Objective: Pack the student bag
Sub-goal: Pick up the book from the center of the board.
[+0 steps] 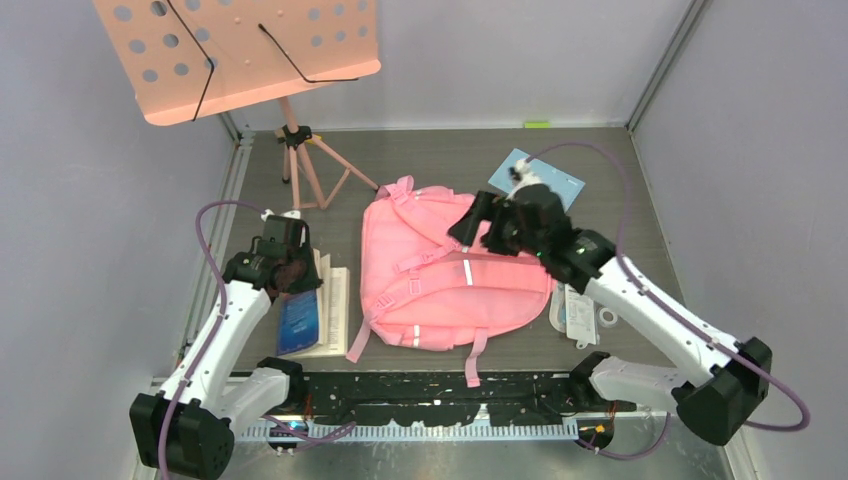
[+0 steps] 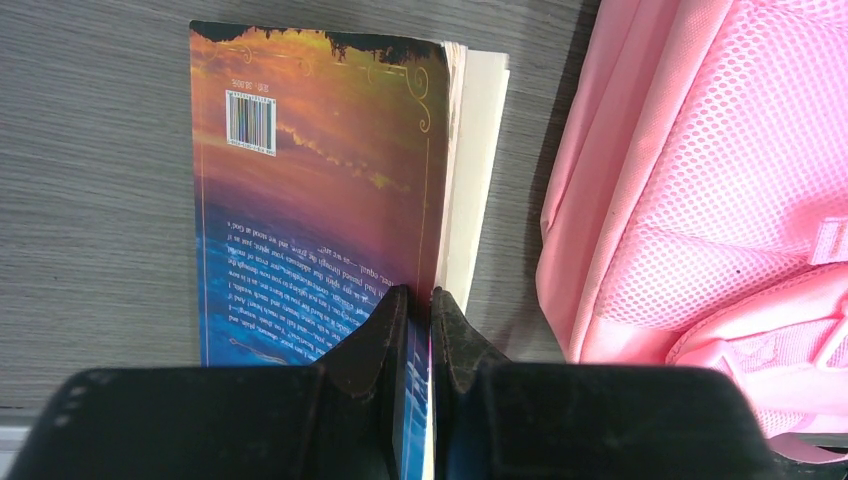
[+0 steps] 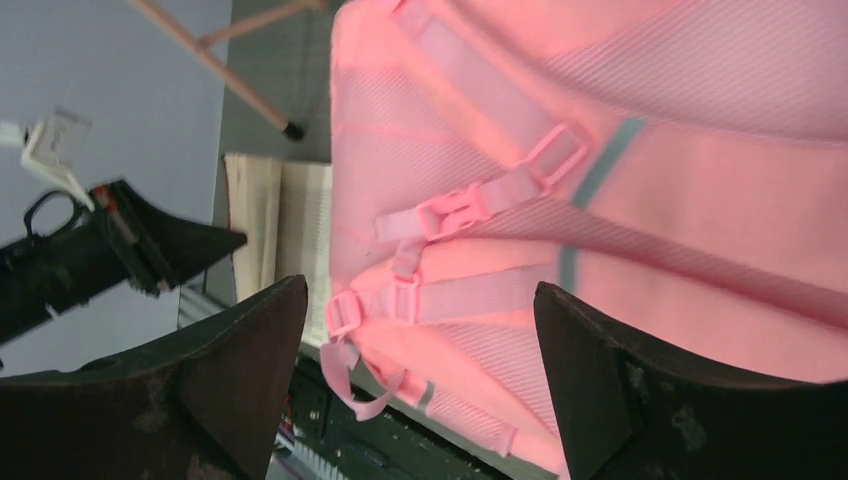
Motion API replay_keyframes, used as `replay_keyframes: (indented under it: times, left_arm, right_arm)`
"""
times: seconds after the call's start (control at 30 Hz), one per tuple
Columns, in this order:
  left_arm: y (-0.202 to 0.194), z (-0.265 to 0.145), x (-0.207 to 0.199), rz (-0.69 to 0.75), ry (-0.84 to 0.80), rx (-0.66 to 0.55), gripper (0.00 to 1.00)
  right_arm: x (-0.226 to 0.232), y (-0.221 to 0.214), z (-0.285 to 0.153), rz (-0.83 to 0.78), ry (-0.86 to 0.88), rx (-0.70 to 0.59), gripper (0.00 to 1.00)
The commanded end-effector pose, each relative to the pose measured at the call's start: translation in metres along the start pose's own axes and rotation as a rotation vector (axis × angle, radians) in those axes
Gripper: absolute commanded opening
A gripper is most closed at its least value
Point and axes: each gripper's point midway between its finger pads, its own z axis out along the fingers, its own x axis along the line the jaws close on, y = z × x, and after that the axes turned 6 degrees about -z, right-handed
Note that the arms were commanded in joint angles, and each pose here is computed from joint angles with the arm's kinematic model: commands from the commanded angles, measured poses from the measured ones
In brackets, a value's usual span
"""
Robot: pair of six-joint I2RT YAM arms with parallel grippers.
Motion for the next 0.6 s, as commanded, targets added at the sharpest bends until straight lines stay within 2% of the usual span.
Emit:
replay_keyframes:
  times: [0.0,0.03,0.07,0.2,0.3,0.4,0.57]
  left_arm:
    - [0.021,-0.009,-0.02,-0.018,-0.094,-0.086,0.0]
    - [0.021,-0.009,-0.02,-0.018,-0.095,-0.087,0.0]
    - [0.021,-0.01,-0.02,-0.019,-0.095,-0.089,0.0]
    - [0.021,-0.009,-0.019,-0.021,-0.091,-0.087,0.0]
    - [0.021,-0.009,-0.019,-0.02,-0.09,-0.086,0.0]
    - [0.022,-0.011,-0.019,-0.021,-0.094,-0.093,0.0]
    - [0.02,-0.01,-0.019,-0.02,-0.093,-0.082,0.0]
  right_arm:
    - [0.085,-0.004,0.018,0.07,0.246,-0.134,0.89]
    - [0.1,-0.025,0.028,0.057,0.274,-0.09,0.89]
    - [0.115,-0.025,0.031,0.069,0.318,-0.104,0.87]
    - [0.166,-0.091,0.074,0.027,0.401,0.045,0.85]
    - [0.204,-0.128,0.084,-0.01,0.489,0.113,0.85]
    - [0.223,-0.163,0.101,-0.037,0.557,0.175,0.84]
    - [0.239,-0.187,0.118,-0.103,0.609,0.176,0.84]
